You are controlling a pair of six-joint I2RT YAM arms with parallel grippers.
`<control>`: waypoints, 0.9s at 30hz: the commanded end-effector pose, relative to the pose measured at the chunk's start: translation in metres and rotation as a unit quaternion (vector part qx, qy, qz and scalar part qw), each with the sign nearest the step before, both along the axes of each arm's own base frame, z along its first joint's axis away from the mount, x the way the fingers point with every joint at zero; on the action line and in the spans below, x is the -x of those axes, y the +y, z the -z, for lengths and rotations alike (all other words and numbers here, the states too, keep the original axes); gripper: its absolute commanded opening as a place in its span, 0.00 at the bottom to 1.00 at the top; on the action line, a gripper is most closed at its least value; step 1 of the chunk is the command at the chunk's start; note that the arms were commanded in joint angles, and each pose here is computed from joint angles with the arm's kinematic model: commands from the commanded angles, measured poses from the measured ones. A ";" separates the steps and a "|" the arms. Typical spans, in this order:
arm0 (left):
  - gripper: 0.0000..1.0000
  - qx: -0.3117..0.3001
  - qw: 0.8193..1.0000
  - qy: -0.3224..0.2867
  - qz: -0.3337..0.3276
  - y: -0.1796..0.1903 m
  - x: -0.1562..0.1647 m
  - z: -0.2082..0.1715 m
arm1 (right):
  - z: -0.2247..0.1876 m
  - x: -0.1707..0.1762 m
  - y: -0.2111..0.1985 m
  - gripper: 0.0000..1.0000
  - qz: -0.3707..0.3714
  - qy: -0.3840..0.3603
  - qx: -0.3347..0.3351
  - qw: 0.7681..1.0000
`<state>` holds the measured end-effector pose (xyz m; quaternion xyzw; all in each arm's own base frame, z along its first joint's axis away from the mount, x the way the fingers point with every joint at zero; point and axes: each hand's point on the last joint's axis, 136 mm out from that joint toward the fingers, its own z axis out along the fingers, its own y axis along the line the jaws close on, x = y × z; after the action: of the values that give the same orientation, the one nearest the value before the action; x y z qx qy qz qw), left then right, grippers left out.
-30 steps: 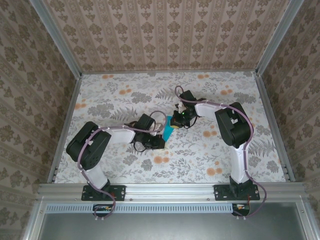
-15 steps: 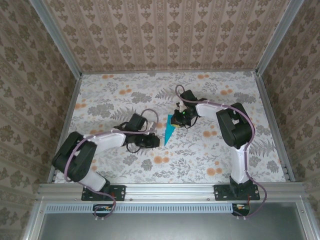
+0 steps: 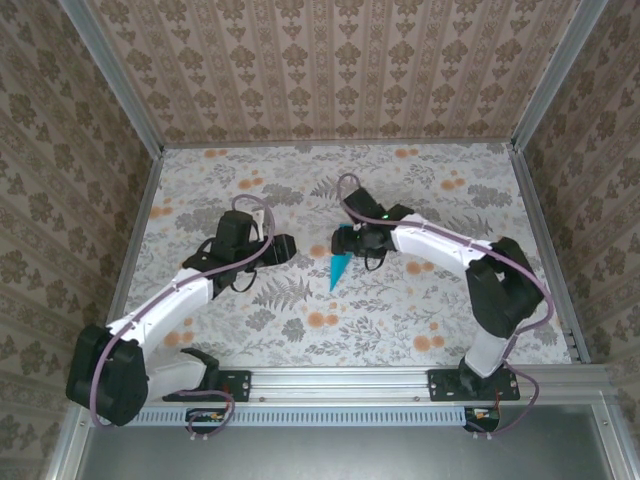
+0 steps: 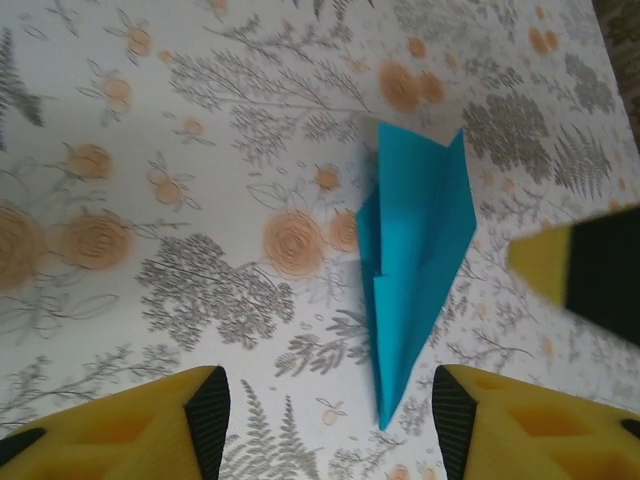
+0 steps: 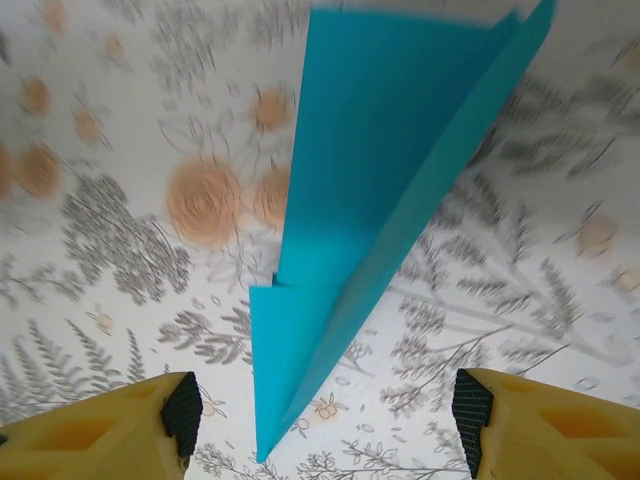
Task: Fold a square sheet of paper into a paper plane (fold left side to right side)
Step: Fold the wing for the fifth time at the center of the table, then pick up the paper plane at the center of the table.
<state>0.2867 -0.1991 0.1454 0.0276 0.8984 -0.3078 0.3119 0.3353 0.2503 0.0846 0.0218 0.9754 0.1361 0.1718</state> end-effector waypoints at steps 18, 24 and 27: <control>0.63 -0.015 1.000 -0.009 -0.025 0.021 0.009 -0.002 | -0.025 0.006 0.034 0.00 -0.030 -0.020 -0.098 0.995; 0.64 -0.015 0.999 -0.008 -0.027 0.021 0.009 -0.003 | 0.030 0.025 -0.002 0.01 0.013 0.048 -0.117 0.992; 0.64 -0.015 0.999 -0.005 -0.028 0.021 0.009 -0.004 | 0.052 0.030 -0.027 0.11 0.036 0.064 -0.094 0.993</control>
<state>0.2751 -0.1815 0.1416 0.0135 0.9033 -0.2888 0.3171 0.3135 0.2328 0.0508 0.0670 0.9636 0.2206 0.1354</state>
